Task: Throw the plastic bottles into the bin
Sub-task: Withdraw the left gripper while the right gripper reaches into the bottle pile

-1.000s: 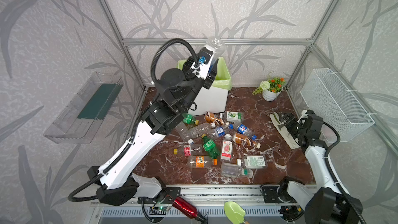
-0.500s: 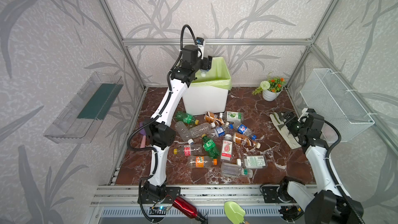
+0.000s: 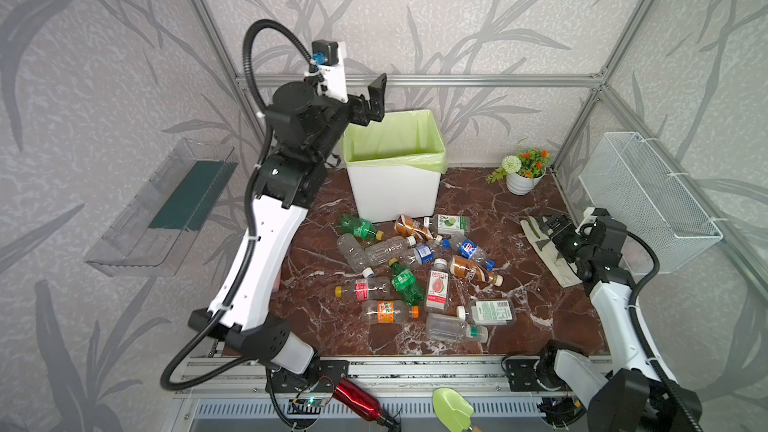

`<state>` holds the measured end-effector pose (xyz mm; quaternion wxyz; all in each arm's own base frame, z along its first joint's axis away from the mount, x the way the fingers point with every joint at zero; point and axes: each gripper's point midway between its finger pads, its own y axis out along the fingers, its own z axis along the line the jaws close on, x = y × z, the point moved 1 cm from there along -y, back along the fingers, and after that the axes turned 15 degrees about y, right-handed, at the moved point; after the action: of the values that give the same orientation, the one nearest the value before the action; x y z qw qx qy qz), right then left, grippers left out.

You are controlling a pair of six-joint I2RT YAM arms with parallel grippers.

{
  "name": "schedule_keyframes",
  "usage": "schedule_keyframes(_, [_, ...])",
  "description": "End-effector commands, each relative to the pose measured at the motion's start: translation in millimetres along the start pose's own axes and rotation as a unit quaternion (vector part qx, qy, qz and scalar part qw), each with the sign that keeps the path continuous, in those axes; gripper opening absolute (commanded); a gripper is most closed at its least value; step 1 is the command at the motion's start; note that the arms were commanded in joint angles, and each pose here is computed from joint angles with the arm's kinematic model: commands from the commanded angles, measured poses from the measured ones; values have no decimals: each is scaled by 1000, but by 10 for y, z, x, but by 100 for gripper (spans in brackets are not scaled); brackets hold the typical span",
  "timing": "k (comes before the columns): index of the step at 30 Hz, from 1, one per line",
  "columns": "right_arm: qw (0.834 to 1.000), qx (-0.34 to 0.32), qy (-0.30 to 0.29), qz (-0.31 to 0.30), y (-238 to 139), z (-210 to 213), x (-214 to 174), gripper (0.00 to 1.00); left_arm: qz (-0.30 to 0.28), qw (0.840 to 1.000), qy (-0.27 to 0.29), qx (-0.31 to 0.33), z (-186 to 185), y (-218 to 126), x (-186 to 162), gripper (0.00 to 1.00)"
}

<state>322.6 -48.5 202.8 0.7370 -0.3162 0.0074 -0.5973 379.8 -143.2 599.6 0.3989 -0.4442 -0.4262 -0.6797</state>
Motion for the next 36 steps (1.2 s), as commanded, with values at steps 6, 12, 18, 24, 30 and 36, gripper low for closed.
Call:
schedule_keyframes(6, [997,-1,-54,55,83,144,-373,100,104,993,-5,62,-24,-381,-1214,99])
schedule_keyframes(12, [992,-1,-88,95,127,188,-711,98,166,983,-11,80,-49,-810,-1775,99])
schedule_keyframes(18, [973,-5,-188,133,-89,288,-910,97,252,962,-6,104,-77,-1184,-2442,99])
schedule_keyframes(24, [939,62,-278,191,-371,425,-1286,97,262,952,-28,156,86,-1340,-2627,99])
schedule_keyframes(30, [852,114,-443,256,-626,451,-1795,97,270,945,-63,176,257,-1433,-2764,99])
schedule_keyframes(36, [745,125,-574,315,-722,346,-2348,95,278,932,-83,215,499,-1573,-2825,99])
